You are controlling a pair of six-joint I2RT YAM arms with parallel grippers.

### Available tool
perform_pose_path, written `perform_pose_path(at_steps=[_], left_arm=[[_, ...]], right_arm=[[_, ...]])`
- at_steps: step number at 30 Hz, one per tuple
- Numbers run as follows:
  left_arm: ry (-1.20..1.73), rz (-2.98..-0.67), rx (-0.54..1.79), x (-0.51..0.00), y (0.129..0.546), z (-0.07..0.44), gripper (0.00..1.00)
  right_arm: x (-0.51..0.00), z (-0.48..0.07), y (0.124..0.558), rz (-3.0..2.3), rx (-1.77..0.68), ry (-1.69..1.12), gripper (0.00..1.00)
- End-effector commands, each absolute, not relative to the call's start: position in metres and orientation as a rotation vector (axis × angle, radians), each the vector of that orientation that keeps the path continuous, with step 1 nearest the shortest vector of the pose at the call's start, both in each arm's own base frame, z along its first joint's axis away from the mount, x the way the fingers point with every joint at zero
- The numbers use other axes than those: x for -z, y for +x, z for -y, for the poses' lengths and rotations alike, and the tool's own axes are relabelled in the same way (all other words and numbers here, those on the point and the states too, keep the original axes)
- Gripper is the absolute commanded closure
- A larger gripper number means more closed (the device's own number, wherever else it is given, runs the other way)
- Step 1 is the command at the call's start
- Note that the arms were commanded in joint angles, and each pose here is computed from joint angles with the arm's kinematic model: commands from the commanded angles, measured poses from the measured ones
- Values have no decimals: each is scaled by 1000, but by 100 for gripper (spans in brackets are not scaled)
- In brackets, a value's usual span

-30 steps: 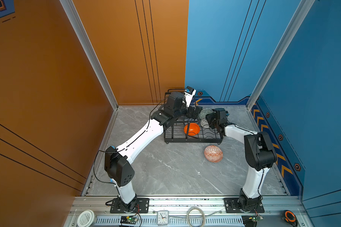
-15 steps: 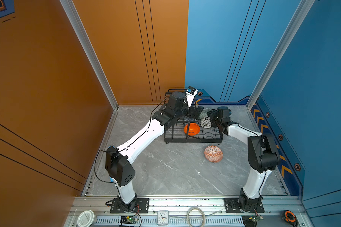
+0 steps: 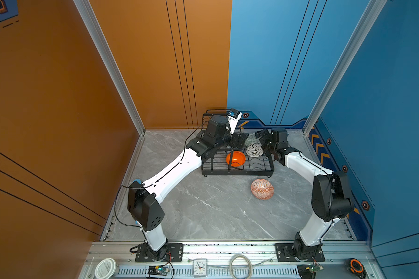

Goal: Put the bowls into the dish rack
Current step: 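Move the left gripper to the orange-patterned bowl while the right gripper approaches it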

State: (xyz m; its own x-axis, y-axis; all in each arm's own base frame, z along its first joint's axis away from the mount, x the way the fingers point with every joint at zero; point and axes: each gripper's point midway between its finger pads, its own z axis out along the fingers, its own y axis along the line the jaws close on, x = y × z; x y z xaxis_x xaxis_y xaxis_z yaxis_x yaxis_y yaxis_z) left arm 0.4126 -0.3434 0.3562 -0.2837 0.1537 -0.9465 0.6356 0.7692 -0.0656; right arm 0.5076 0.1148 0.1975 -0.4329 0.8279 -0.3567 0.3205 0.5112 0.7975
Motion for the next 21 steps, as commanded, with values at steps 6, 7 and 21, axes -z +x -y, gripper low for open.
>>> perform_pose_path(at_steps=[6,7,21], left_arm=[[514,-1817,535,-377,400,331,2],[512,-1822,537,-376,399,332,2],[497,-1909,505,-359,328,334,2]], right_arm=[[-234,-125,469,-2050,-853,711,0],[-238,-125,464,-2049,-861,694,0],[-265,-104,370,-2141,-813,595,0]])
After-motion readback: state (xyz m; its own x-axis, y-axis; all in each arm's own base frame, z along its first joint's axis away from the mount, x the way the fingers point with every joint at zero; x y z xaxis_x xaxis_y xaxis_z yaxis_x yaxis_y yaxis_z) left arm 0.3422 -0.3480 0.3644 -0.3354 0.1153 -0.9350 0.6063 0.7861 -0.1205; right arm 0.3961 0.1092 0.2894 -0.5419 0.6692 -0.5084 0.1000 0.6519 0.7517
